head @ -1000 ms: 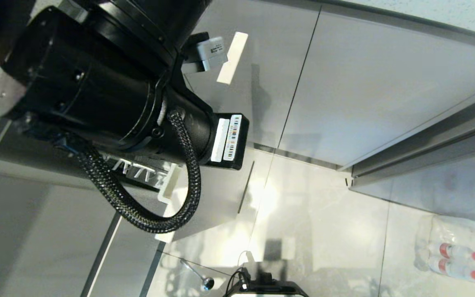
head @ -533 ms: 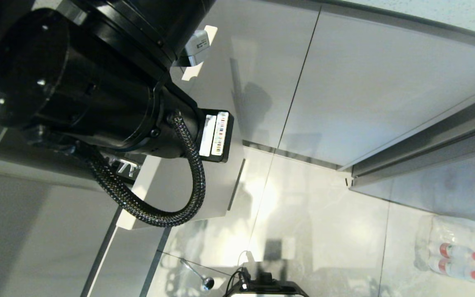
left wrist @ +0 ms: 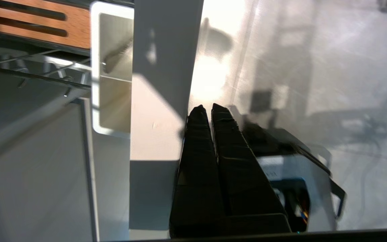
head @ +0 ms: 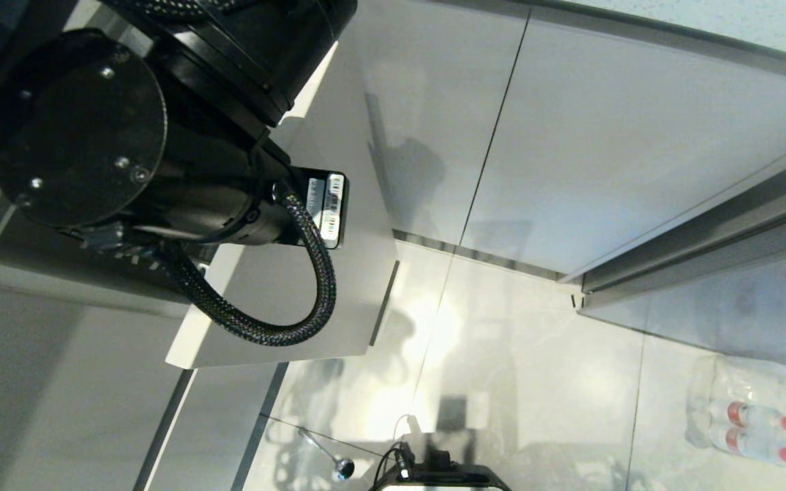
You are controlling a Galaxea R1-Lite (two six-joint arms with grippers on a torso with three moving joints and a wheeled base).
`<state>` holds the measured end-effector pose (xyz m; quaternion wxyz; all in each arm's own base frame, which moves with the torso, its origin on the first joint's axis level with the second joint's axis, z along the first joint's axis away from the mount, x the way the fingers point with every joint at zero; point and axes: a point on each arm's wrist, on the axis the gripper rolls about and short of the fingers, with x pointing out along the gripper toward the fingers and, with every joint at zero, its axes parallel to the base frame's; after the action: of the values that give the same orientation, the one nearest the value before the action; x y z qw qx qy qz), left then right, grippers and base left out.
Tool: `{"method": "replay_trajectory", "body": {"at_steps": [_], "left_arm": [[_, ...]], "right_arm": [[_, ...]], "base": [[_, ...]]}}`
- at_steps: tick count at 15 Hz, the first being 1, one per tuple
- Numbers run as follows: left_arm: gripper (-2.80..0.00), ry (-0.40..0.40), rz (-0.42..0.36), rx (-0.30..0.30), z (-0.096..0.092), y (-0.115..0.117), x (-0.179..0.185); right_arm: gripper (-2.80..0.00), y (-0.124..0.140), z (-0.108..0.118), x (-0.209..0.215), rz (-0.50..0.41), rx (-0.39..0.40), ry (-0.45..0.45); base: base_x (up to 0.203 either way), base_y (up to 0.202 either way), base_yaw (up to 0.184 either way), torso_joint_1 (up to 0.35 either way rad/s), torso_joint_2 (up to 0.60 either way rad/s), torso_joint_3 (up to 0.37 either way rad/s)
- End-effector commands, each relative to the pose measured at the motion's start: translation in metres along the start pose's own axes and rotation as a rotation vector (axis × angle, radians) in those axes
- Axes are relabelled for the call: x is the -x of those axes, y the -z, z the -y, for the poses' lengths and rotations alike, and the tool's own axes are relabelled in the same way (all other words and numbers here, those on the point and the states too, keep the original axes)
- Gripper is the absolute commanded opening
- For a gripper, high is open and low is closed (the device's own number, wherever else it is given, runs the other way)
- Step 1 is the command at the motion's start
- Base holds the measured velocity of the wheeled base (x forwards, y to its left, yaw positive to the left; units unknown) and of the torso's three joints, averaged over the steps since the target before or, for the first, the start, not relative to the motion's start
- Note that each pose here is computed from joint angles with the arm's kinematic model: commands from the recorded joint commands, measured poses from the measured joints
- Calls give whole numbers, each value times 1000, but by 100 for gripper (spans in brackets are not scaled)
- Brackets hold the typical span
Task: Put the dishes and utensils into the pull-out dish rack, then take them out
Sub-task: Close the cupboard
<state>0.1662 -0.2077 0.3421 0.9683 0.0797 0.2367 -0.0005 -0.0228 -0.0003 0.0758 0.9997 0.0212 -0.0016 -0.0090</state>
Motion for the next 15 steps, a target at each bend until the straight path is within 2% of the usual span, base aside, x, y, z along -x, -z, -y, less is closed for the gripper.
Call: {"method": "replay_trajectory", "body": {"at_steps": [1,5,9,15], "left_arm": [[-280,-30,8,4,-2,0,0],[-280,-138,35,20,-10,-1,-7],[-280,-252,56,66,-30,-8,-16],[-280,-358,81,127,-56,-16,-18]], "right_arm": [[-280,0,0,0,-1,-1,0],[-280,0,0,0,-1,-1,0],[-280,0,0,0,-1,-1,0],[-280,0,0,0,-1,-1,0]], "base": [[0,0,0,0,0,0],[0,0,0,0,0,0],[0,0,0,0,0,0],[0,0,0,0,0,0]]}}
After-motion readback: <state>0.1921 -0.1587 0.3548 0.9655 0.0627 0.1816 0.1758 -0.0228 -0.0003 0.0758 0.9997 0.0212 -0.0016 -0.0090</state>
